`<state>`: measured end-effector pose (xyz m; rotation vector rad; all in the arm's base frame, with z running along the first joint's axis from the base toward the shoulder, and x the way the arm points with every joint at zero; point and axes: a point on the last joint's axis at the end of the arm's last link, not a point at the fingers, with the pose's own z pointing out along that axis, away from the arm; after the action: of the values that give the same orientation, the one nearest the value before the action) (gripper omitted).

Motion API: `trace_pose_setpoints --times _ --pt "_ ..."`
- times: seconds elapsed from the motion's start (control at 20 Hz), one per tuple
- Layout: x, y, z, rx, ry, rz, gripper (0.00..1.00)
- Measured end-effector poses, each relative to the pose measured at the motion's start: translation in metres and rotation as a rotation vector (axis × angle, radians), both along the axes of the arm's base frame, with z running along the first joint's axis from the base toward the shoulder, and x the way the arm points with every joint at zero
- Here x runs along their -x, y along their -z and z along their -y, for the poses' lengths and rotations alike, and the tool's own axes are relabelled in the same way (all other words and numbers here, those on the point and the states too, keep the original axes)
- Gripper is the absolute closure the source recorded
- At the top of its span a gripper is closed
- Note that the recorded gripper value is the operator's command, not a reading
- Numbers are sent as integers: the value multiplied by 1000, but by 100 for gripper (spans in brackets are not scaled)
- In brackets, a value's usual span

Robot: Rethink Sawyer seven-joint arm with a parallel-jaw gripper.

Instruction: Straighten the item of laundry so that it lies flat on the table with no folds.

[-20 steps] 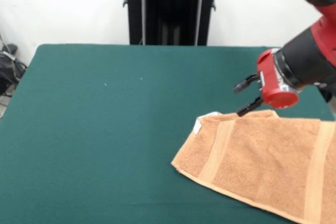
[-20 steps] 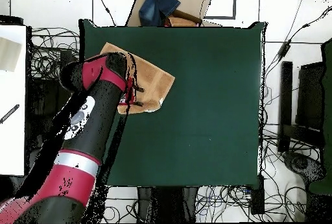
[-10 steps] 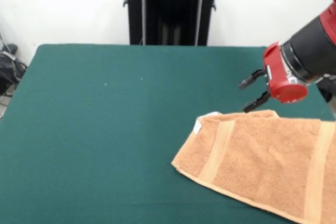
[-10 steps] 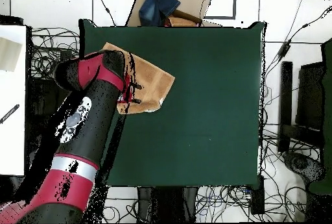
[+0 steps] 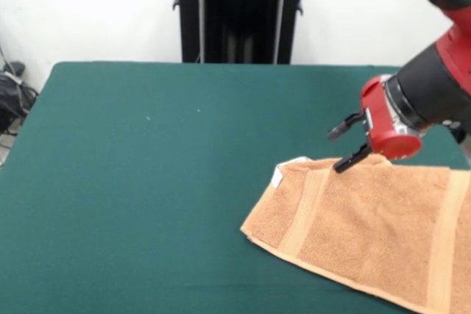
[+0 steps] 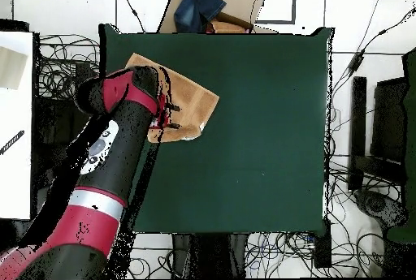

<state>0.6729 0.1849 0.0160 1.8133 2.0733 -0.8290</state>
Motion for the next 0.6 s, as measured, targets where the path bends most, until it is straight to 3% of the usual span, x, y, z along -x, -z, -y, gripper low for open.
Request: trace_pose_setpoints --times 0.4,0.6 --pt "21 44 -2 25 -33 -42 0" --pt "33 54 -11 34 -50 -62 0"
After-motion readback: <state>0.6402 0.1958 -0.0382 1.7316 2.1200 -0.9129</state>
